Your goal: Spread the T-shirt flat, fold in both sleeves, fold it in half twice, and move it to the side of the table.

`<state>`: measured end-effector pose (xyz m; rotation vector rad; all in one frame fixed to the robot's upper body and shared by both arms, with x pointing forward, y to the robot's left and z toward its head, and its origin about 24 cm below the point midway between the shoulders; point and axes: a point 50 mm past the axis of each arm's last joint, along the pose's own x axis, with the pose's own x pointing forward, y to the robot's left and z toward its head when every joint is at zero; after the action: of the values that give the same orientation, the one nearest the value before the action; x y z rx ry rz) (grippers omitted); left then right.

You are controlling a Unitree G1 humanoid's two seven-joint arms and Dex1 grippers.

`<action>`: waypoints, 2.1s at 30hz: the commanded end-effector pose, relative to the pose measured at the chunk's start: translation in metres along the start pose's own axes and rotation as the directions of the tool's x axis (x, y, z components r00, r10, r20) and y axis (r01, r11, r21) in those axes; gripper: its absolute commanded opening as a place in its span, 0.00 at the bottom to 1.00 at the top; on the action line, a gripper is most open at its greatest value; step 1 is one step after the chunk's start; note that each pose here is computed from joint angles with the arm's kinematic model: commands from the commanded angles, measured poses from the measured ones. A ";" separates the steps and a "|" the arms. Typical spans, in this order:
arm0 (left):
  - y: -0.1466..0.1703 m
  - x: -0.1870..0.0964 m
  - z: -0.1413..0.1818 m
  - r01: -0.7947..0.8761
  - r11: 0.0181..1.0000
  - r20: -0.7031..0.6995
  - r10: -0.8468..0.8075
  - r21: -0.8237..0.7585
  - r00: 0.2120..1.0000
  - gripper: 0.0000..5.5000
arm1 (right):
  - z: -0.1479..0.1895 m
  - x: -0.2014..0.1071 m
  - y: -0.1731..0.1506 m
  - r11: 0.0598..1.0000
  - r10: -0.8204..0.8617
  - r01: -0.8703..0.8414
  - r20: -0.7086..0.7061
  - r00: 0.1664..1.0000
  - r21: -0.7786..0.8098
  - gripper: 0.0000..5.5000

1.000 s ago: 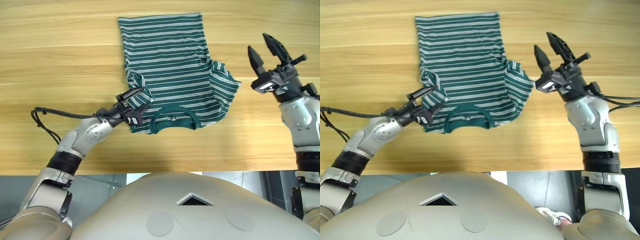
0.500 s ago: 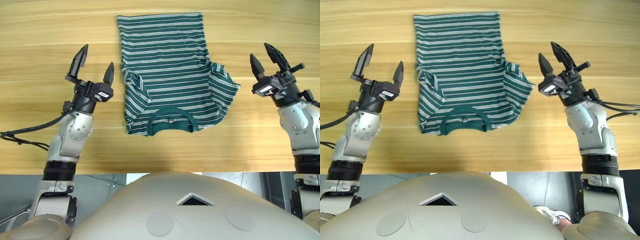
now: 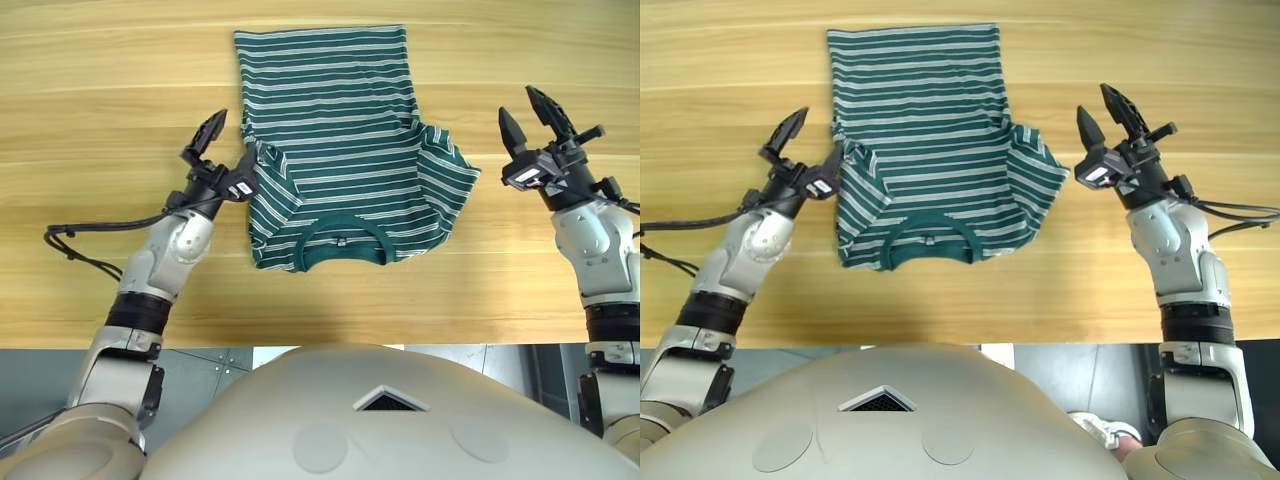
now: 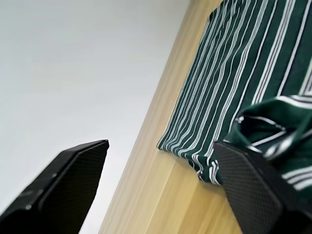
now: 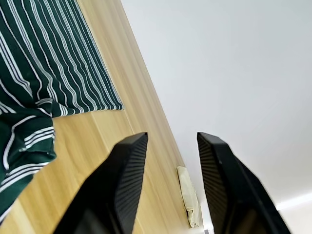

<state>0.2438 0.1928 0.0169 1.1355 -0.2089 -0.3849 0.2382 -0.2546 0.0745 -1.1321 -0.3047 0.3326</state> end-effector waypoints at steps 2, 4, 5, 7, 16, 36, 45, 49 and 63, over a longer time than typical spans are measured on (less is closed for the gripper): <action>-0.006 0.009 0.006 0.038 0.999 0.048 -0.039 0.008 0.998 0.72 | 0.001 0.005 0.001 1.000 -0.002 0.002 0.016 1.000 -0.003 0.34; -0.009 0.012 0.007 0.064 0.998 0.064 -0.065 0.020 0.996 0.72 | 0.002 0.006 0.001 1.000 -0.002 0.002 0.020 1.000 -0.003 0.34; -0.011 0.014 0.008 0.085 0.996 0.072 -0.088 0.033 0.994 0.72 | 0.002 0.006 0.002 1.000 -0.001 0.001 0.021 1.000 -0.004 0.34; -0.014 0.017 0.007 0.114 0.992 0.076 -0.118 0.048 0.990 0.72 | 0.003 0.007 0.003 1.000 0.001 -0.001 0.025 1.000 -0.006 0.34; -0.026 0.020 -0.009 0.222 0.973 0.022 -0.224 0.068 0.974 0.72 | 0.006 0.000 0.002 0.997 0.054 -0.053 0.032 0.998 -0.050 0.34; 0.038 -0.010 0.054 -0.107 0.993 0.395 0.077 0.053 0.915 0.72 | -0.024 -0.067 0.068 0.779 0.534 -0.600 -0.305 0.788 -0.185 0.34; 0.029 -0.010 0.052 -0.113 0.993 0.366 0.088 0.047 0.926 0.72 | -0.027 -0.033 0.075 0.828 0.469 -0.514 -0.226 0.854 -0.223 0.34; 0.027 -0.011 0.052 -0.106 0.993 0.366 0.083 0.045 0.927 0.72 | -0.023 -0.032 0.079 0.827 0.485 -0.519 -0.192 0.853 -0.215 0.34; 0.020 -0.011 0.055 -0.086 0.996 0.377 0.069 0.029 0.924 0.73 | -0.037 -0.032 0.086 0.833 0.475 -0.518 -0.229 0.850 -0.195 0.25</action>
<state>0.2207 0.1604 0.0586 1.0830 -0.5959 -0.5096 0.2319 -0.2624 0.0042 -1.4891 -0.0026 0.5946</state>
